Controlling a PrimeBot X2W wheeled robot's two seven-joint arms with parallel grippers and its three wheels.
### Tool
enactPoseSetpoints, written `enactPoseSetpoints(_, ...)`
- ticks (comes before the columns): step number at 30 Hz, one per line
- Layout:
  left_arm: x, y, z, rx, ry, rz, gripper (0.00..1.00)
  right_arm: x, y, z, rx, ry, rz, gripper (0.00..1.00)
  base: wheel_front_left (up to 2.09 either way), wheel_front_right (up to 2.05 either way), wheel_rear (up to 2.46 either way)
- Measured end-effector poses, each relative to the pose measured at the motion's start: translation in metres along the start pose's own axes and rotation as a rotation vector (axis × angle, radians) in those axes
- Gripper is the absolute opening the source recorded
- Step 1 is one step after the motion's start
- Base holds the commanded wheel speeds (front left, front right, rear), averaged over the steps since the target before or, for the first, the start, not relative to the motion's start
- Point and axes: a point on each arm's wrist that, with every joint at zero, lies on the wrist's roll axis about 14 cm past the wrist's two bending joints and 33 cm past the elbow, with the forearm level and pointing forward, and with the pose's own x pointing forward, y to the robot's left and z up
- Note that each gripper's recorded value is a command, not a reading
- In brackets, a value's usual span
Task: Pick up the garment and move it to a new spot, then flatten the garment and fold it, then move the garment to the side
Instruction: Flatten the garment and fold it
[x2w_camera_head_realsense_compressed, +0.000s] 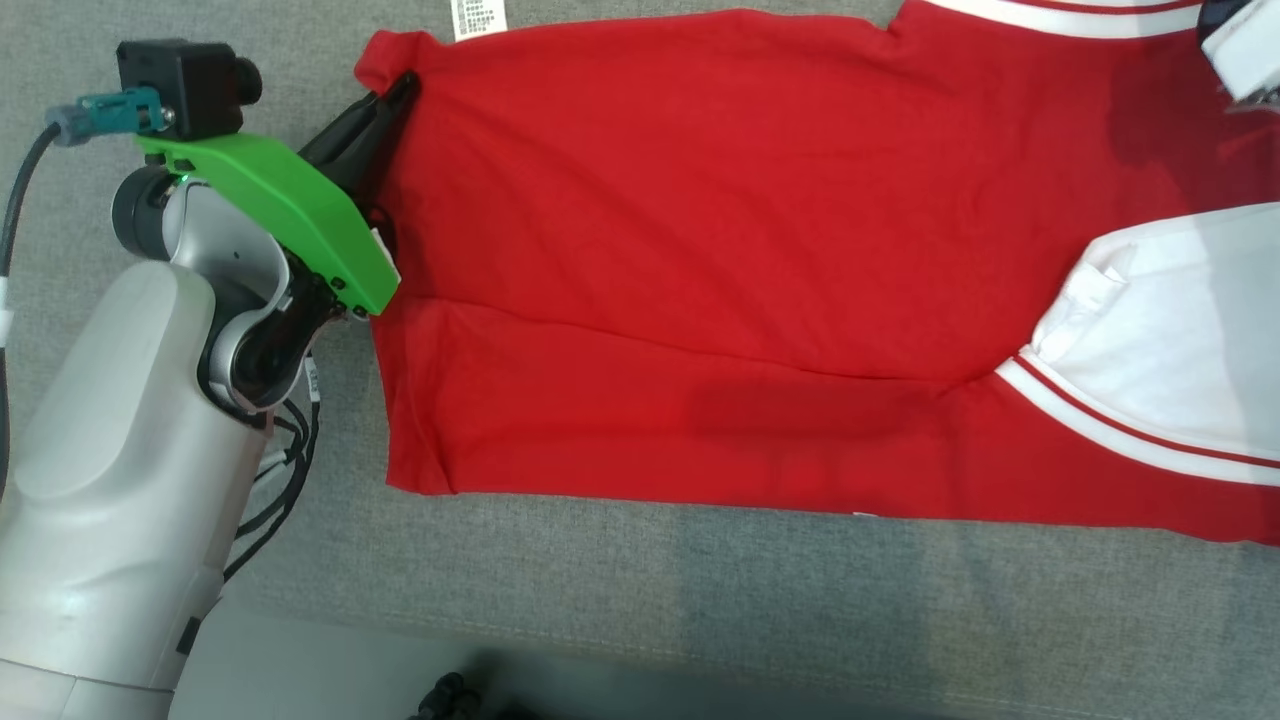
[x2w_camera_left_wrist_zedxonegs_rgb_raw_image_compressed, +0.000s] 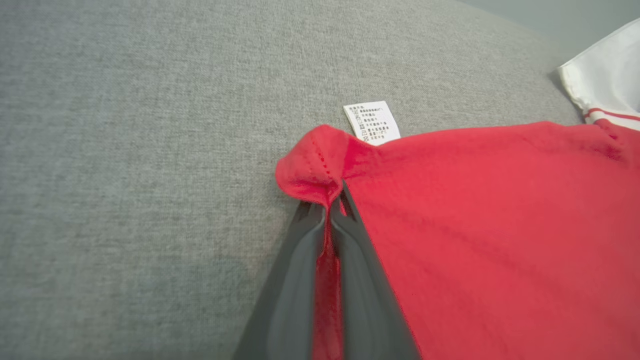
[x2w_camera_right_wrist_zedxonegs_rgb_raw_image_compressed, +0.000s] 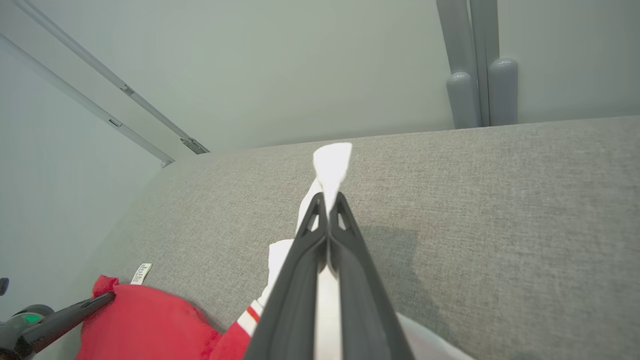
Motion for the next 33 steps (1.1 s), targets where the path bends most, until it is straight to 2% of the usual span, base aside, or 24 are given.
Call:
enactPoseSetpoints(4, -0.005, -0.003, -0.002, -0.019, -0.024, 0.000, 0.00, -0.019, 0.000, -0.005, 0.011, -0.023, -0.003, 0.00, 0.00, 0.00, 0.00)
enactPoseSetpoints(13, -0.017, -0.016, -0.004, -0.025, -0.049, -0.020, 0.00, -0.057, 0.007, 0.030, -0.003, -0.195, -0.021, 0.00, 0.00, 0.00, 0.00)
enactPoseSetpoints(23, -0.032, -0.043, 0.012, 0.033, -0.134, -0.082, 0.00, -0.099, 0.030, 0.013, 0.004, -0.203, -0.006, 0.00, 0.00, 0.00, 0.00)
enactPoseSetpoints(33, -0.057, -0.053, -0.009, 0.025, -0.140, -0.095, 0.00, -0.153, 0.031, -0.019, 0.102, -0.203, -0.076, 0.00, 0.00, 0.00, 0.00)
